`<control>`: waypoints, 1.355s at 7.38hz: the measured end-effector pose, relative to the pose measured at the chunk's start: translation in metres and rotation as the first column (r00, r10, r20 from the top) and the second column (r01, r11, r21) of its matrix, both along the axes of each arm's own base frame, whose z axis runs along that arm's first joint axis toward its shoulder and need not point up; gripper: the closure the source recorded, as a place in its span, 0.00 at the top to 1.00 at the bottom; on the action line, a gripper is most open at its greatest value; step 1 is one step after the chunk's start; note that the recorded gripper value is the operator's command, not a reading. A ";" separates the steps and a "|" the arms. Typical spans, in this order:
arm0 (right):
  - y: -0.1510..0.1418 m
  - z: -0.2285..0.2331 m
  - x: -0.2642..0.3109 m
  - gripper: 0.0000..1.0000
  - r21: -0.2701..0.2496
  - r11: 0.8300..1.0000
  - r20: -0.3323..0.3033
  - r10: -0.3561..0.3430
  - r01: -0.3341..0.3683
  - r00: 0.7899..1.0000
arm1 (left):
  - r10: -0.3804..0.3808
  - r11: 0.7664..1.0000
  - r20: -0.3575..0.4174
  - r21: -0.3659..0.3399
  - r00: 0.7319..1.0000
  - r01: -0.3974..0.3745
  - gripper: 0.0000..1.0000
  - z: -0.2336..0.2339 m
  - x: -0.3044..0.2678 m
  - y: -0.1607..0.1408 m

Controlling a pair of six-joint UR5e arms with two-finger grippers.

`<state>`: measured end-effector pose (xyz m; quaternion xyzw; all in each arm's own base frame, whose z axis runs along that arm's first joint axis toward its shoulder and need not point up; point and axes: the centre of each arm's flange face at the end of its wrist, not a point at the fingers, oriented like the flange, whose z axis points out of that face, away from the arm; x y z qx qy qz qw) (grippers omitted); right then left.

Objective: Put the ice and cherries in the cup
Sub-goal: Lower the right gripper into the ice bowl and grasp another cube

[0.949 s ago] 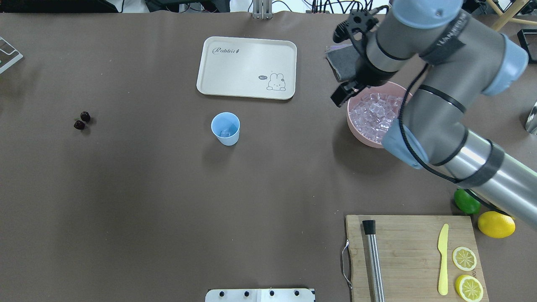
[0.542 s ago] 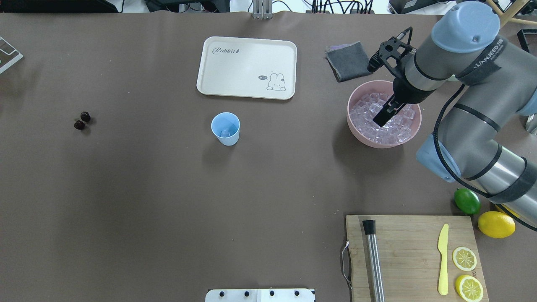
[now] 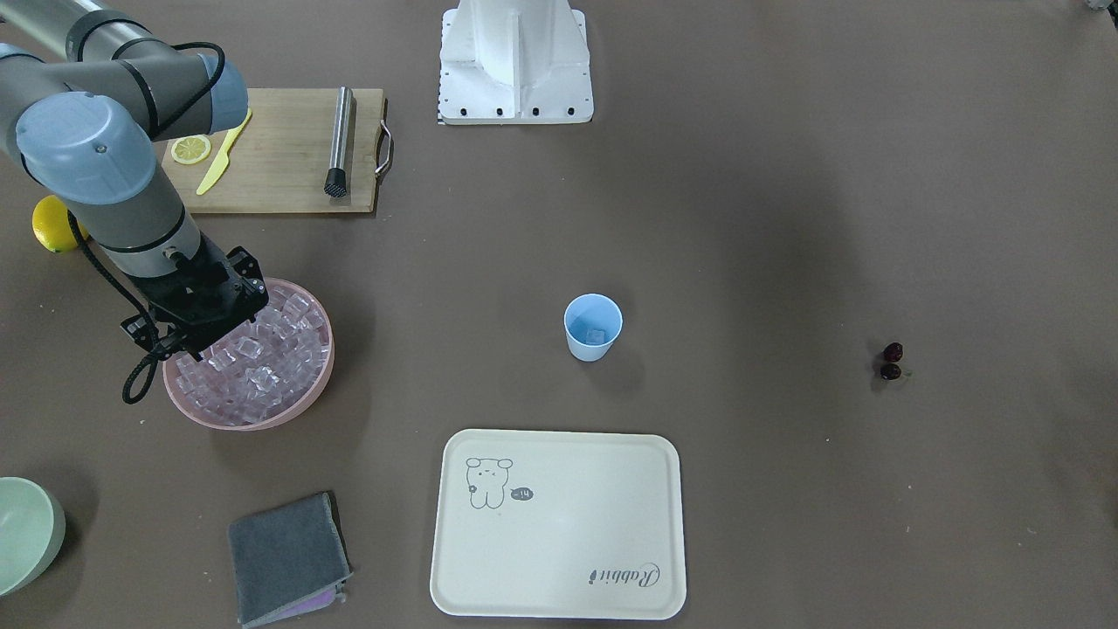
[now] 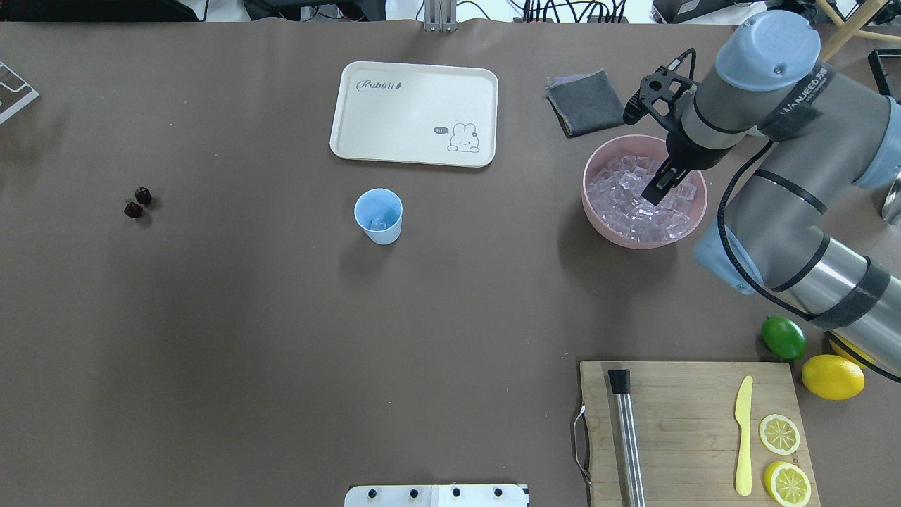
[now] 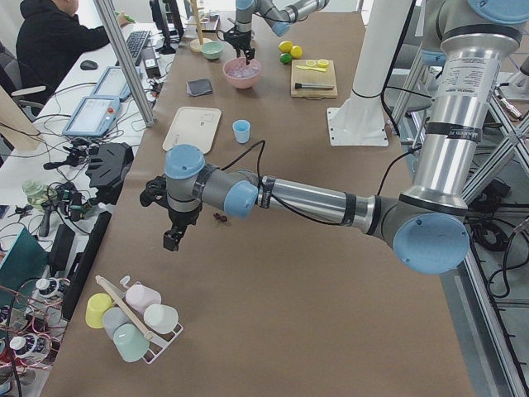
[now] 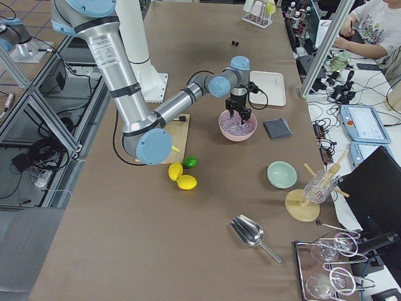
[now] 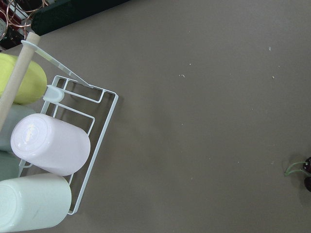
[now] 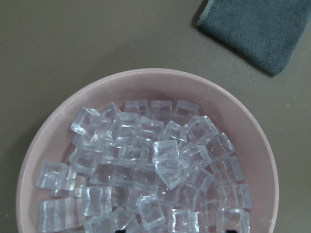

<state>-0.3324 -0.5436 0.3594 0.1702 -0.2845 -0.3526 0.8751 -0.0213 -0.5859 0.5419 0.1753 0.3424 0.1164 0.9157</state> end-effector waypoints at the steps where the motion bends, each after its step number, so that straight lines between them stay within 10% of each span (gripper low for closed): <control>1: -0.001 0.003 -0.004 0.58 -0.013 1.000 0.002 0.010 -0.010 1.000 | 0.000 1.000 0.000 0.002 1.000 0.000 0.98 -0.001 0.000 0.000; 8: 0.007 0.033 -0.048 0.59 -0.040 0.999 0.040 0.025 -0.023 0.999 | -0.002 1.000 0.001 -0.004 1.000 0.002 0.98 0.002 -0.001 -0.001; 10: 0.009 0.038 -0.047 0.23 -0.043 0.999 0.034 0.027 -0.025 0.999 | -0.001 1.000 0.002 -0.010 1.000 0.001 0.98 0.006 0.000 -0.001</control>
